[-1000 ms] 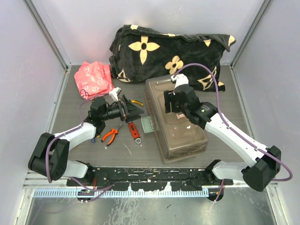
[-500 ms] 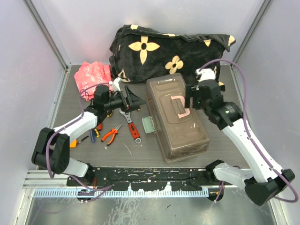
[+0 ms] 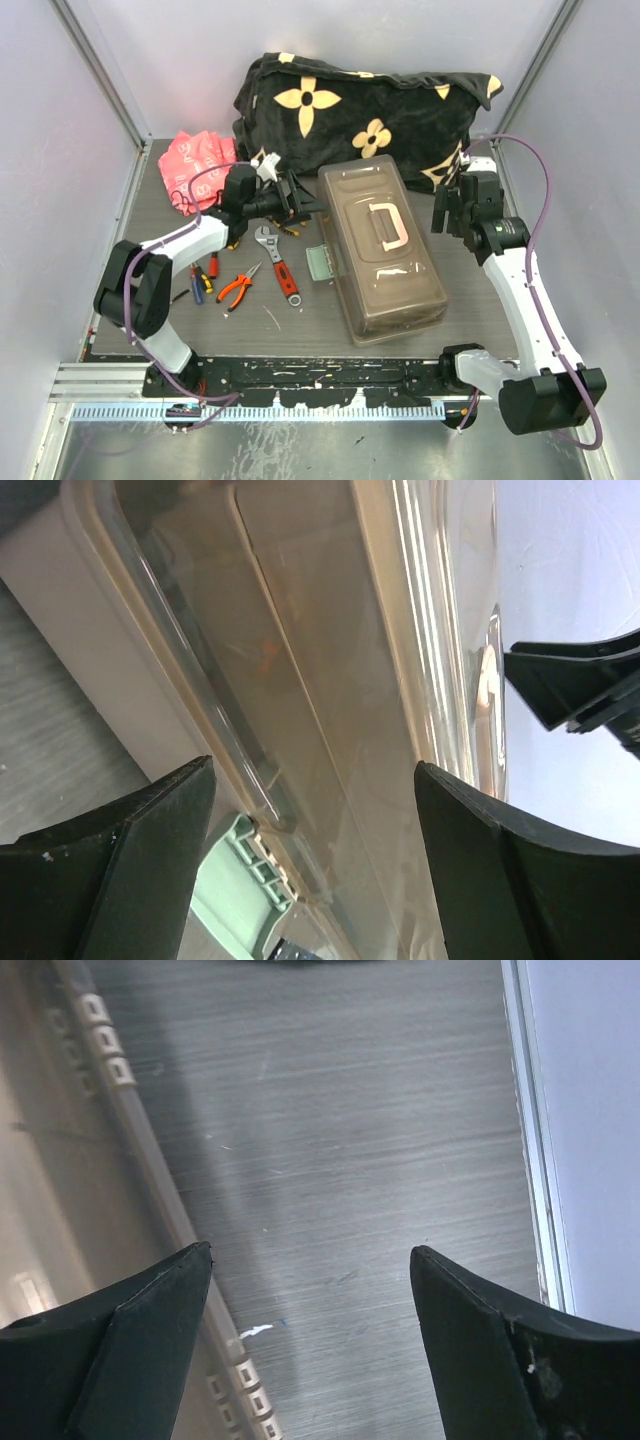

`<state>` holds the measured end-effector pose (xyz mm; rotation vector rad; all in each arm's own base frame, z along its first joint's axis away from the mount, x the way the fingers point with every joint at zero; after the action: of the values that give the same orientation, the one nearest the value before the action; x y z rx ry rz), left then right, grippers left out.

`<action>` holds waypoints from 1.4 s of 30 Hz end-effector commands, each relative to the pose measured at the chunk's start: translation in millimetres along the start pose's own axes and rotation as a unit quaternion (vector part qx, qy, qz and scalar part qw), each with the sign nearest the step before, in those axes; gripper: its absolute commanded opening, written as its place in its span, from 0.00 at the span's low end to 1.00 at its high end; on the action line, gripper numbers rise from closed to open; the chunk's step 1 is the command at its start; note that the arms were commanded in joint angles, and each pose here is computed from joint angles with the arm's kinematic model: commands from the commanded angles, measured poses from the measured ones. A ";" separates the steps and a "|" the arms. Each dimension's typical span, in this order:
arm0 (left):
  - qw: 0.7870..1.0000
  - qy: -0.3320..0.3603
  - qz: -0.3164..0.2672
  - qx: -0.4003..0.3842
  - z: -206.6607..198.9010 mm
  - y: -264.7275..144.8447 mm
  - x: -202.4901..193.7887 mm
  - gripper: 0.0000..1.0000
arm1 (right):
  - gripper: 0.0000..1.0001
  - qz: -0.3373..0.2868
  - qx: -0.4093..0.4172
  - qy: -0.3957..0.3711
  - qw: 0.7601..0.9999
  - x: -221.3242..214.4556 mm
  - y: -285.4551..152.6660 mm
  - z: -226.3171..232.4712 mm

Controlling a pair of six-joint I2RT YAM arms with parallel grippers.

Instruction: Pack the tool kit

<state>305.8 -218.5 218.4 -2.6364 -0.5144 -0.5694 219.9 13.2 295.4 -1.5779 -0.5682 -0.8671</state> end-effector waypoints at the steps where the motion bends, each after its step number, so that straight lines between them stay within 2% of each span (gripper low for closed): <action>1: 0.998 0.048 -0.024 -0.016 -14.4 12.6 22.4 0.82 | 0.86 0.008 0.006 0.031 0.999 -0.6 20.7 -2.6; 13: 0.997 0.062 -0.021 -0.048 -19.4 51.8 45.9 0.82 | 0.84 0.101 0.073 0.112 0.986 -74.4 67.4 6.7; 17: 0.996 0.062 -0.026 -0.060 -22.9 53.5 50.7 0.82 | 0.84 0.126 0.071 0.126 0.982 -95.0 78.5 5.8; 24: 0.995 0.064 -0.045 -0.064 -24.9 28.2 50.1 0.83 | 0.83 0.114 0.061 0.155 0.979 -94.1 79.9 -3.7; 28: 0.996 0.058 -0.045 -0.053 -16.6 19.2 43.9 0.83 | 0.83 0.128 0.067 0.176 0.974 -98.9 87.0 -7.3; 33: 0.998 0.048 -0.041 -0.025 -0.1 18.8 34.9 0.83 | 0.83 0.152 0.070 0.186 0.968 -109.7 97.5 -7.1; 42: 1.000 0.024 -0.020 -0.001 24.6 27.0 22.2 0.82 | 0.83 0.158 0.075 0.189 0.966 -112.0 99.6 -5.9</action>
<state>340.3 -225.5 198.0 -2.6094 -0.5421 -0.5896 221.4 -4.4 143.1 -1.3335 -0.0756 -0.8224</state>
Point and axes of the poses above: each gripper's point midway between its finger pads, its own y axis out along the fingers, its own z axis along the line the jaws close on, x = y × z, the point moved 10 cm from there along -y, back along the fingers, and after that the axes turned 5 degrees about y, right-handed, at the moved point
